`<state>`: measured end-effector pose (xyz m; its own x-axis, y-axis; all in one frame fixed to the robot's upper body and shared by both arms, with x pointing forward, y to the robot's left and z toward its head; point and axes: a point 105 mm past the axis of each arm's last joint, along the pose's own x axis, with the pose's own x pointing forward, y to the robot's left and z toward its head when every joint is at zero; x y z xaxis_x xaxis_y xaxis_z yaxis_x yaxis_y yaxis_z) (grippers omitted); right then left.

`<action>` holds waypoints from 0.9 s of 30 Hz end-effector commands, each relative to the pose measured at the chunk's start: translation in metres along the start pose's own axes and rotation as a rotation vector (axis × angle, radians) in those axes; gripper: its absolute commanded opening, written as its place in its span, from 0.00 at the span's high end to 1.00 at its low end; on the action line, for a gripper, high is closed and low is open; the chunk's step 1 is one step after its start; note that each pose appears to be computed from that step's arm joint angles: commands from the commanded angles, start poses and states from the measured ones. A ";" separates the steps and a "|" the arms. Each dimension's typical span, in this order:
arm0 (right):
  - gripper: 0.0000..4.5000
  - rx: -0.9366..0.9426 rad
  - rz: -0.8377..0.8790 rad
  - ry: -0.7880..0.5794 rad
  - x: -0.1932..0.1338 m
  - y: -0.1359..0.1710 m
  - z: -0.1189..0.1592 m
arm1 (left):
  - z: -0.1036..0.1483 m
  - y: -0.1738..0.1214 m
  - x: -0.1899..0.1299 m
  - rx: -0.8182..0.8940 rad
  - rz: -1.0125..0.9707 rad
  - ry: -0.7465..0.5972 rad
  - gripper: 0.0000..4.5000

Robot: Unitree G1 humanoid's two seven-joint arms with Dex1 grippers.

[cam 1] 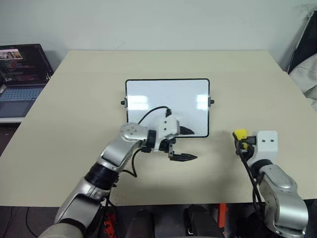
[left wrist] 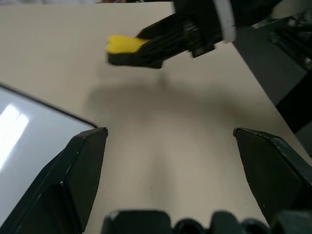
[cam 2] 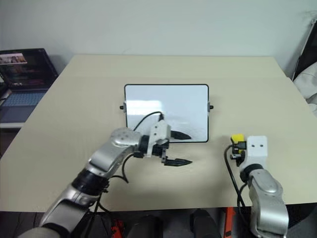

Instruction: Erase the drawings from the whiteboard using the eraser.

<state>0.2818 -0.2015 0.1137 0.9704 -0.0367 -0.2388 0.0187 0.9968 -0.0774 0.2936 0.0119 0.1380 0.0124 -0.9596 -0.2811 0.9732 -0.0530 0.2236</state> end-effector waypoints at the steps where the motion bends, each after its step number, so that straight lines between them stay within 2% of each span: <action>1: 0.71 0.019 -0.045 -0.024 0.011 -0.001 0.009 | 0.012 0.003 0.011 0.043 -0.058 -0.017 0.00; 7: 0.71 0.074 -0.100 0.000 0.033 -0.008 0.006 | 0.021 0.005 0.029 0.074 -0.103 -0.022 0.00; 14: 0.71 0.103 -0.116 0.009 0.050 -0.015 0.000 | 0.025 0.004 0.032 0.077 -0.104 -0.033 0.00; 16: 0.55 0.106 -0.116 -0.007 0.053 -0.015 0.002 | 0.025 0.004 0.030 0.067 -0.091 -0.036 0.00; 18: 0.44 0.112 -0.103 -0.024 0.055 -0.013 0.004 | 0.023 0.005 0.026 0.047 -0.065 -0.041 0.00; 23: 0.03 0.103 -0.099 -0.054 0.052 -0.014 0.007 | 0.020 0.015 0.012 -0.014 0.044 -0.060 0.00; 27: 0.00 0.079 -0.107 -0.137 0.043 -0.017 0.024 | 0.014 0.020 -0.004 -0.063 0.143 -0.065 0.00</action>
<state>0.3308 -0.2181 0.0982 0.9654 -0.1363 -0.2222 0.1393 0.9902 -0.0019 0.3107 0.0074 0.1417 0.1103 -0.9649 -0.2385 0.9835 0.0713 0.1664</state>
